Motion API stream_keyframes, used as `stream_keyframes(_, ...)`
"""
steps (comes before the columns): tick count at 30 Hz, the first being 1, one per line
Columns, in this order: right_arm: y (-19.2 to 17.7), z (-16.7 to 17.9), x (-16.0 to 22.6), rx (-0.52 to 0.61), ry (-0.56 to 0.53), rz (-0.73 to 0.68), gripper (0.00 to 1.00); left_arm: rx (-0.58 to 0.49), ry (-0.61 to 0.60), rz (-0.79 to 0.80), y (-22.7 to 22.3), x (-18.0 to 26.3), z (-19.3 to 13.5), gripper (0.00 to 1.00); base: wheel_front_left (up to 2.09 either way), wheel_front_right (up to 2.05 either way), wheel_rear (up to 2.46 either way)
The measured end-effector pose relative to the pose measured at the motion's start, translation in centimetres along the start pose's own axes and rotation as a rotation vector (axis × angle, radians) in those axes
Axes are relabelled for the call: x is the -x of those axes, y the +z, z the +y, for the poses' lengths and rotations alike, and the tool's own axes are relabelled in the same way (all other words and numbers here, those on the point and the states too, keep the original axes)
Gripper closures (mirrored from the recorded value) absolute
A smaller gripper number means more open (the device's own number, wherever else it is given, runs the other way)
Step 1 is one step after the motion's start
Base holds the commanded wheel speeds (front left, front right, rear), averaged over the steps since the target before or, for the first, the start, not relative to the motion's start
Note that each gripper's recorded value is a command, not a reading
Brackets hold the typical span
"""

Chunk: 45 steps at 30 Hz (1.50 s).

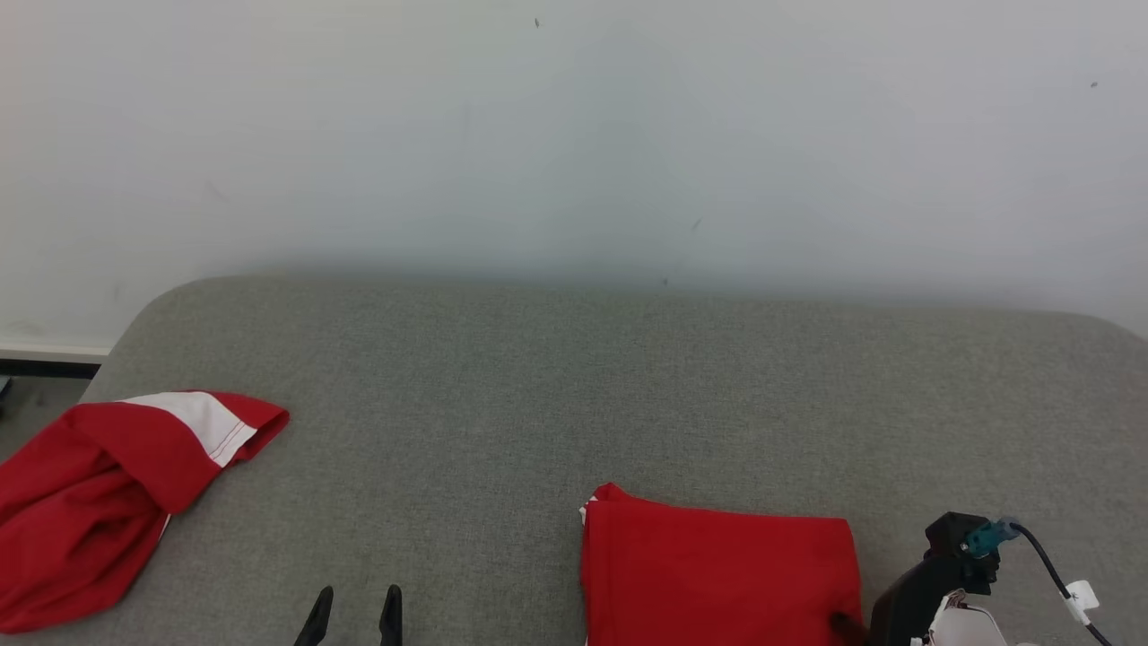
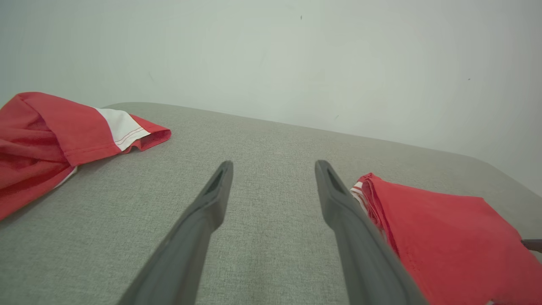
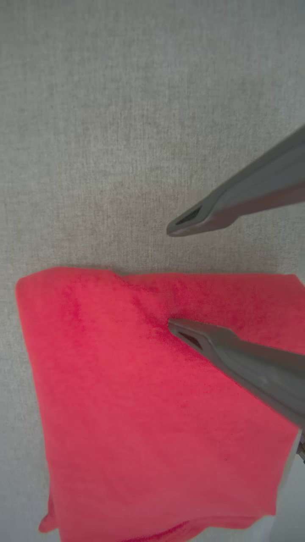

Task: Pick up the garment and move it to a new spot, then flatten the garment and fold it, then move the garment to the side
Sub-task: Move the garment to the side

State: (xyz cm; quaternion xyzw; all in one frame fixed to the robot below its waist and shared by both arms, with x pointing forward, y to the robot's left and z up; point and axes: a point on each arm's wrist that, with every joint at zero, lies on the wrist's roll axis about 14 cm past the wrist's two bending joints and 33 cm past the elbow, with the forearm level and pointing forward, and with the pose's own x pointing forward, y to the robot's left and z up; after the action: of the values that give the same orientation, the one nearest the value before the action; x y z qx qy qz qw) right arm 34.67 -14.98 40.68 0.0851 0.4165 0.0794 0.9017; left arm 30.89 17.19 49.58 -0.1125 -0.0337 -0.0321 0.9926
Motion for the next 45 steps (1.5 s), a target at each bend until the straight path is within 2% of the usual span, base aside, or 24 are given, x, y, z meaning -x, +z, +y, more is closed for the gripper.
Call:
stream_keyframes(7,-1.7,0.7,-2.1,0.034,0.001,0.117,0.0,0.0,0.02,0.005,-0.1,0.0,0.5,0.0,0.0,0.0,0.0)
stream_keyframes(15,-1.7,1.6,-3.8,0.061,0.018,0.149,0.0,0.0,0.042,0.01,-0.2,0.2,1.1,0.0,0.0,0.0,0.0)
stream_keyframes(16,-1.6,1.7,-3.9,0.063,0.019,0.147,0.22,0.0,0.044,0.01,-0.2,0.2,1.2,0.0,0.0,0.0,0.0)
stream_keyframes(18,-1.3,1.8,-4.1,0.079,0.017,0.138,0.85,-0.001,0.046,0.008,-0.1,0.2,1.2,0.0,0.0,0.0,0.0)
stream_keyframes(19,-1.1,1.9,-4.2,0.09,0.014,0.133,1.0,-0.001,0.047,0.008,-0.1,0.2,1.3,0.0,0.0,0.0,0.0)
stream_keyframes(26,0.0,1.6,-4.3,0.152,-0.023,0.098,1.0,-0.007,0.041,-0.004,0.3,-0.4,1.1,0.0,0.0,0.0,0.0)
stream_keyframes(29,1.4,0.5,-4.0,0.15,-0.063,0.061,1.0,-0.005,0.023,-0.007,0.4,-0.9,0.6,0.0,0.0,0.0,0.0)
stream_keyframes(34,3.9,-5.3,-3.0,0.153,-0.212,0.026,1.0,0.005,-0.013,-0.021,0.9,-2.3,-0.5,0.0,0.0,0.0,0.0)
stream_keyframes(39,8.1,-11.5,-1.1,0.133,-0.357,-0.048,1.0,0.004,-0.045,-0.05,1.7,-4.4,-1.4,0.0,0.0,0.0,0.0)
stream_keyframes(45,10.7,-18.2,0.5,0.11,-0.525,-0.056,1.0,0.001,-0.085,-0.062,1.9,-6.9,-2.3,0.0,0.0,0.0,0.0)
